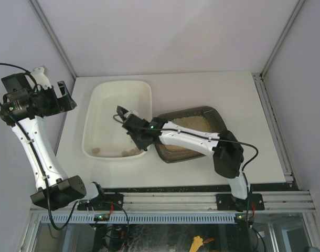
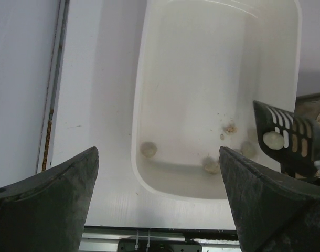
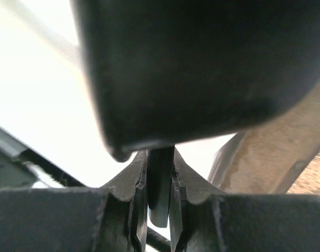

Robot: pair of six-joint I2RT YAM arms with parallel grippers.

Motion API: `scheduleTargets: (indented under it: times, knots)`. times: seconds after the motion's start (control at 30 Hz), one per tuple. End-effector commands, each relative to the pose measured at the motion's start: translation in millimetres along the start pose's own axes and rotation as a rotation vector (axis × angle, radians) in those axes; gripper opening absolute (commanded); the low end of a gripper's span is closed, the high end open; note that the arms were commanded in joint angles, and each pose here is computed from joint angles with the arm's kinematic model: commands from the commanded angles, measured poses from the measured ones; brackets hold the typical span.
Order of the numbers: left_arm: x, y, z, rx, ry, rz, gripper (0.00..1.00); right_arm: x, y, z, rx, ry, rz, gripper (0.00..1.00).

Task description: Clean the litter box

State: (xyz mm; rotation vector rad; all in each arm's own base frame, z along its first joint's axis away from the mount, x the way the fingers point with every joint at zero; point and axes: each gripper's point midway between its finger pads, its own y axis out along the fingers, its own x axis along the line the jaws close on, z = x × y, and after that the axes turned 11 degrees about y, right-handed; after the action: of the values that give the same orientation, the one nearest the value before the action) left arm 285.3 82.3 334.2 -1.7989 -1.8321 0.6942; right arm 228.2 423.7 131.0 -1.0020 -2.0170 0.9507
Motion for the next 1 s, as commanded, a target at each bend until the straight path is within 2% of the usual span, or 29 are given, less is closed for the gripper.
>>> scheduleTargets:
  times: [0.0,0.2,0.47,0.67,0.8,0.97]
  knots:
    - [1.2,-9.3,-14.3,-0.090,0.035,-0.024,1.00,-45.5,-17.9,-14.9,-0.111,-0.257,0.422,0.00]
    - [3.5,-3.5,-8.9,-0.079,0.034,-0.032,1.00,-49.7,-28.9,-18.6,-0.181,-0.402,0.614,0.00]
    - [12.9,-3.6,-2.0,-0.086,0.046,-0.095,1.00,-47.7,-40.2,-21.3,-0.200,-0.413,0.616,0.00]
    - [8.6,0.3,2.4,-0.086,0.039,-0.071,1.00,-34.3,-72.1,-35.2,-0.274,-0.303,0.448,0.00]
    - [1.0,2.7,3.0,-0.088,0.035,-0.028,1.00,-42.9,-94.6,-35.2,-0.297,-0.189,0.333,0.00]
    - [-7.4,8.2,8.7,-0.077,0.041,0.012,1.00,-96.9,-103.1,-19.9,-0.268,0.143,0.178,0.00]
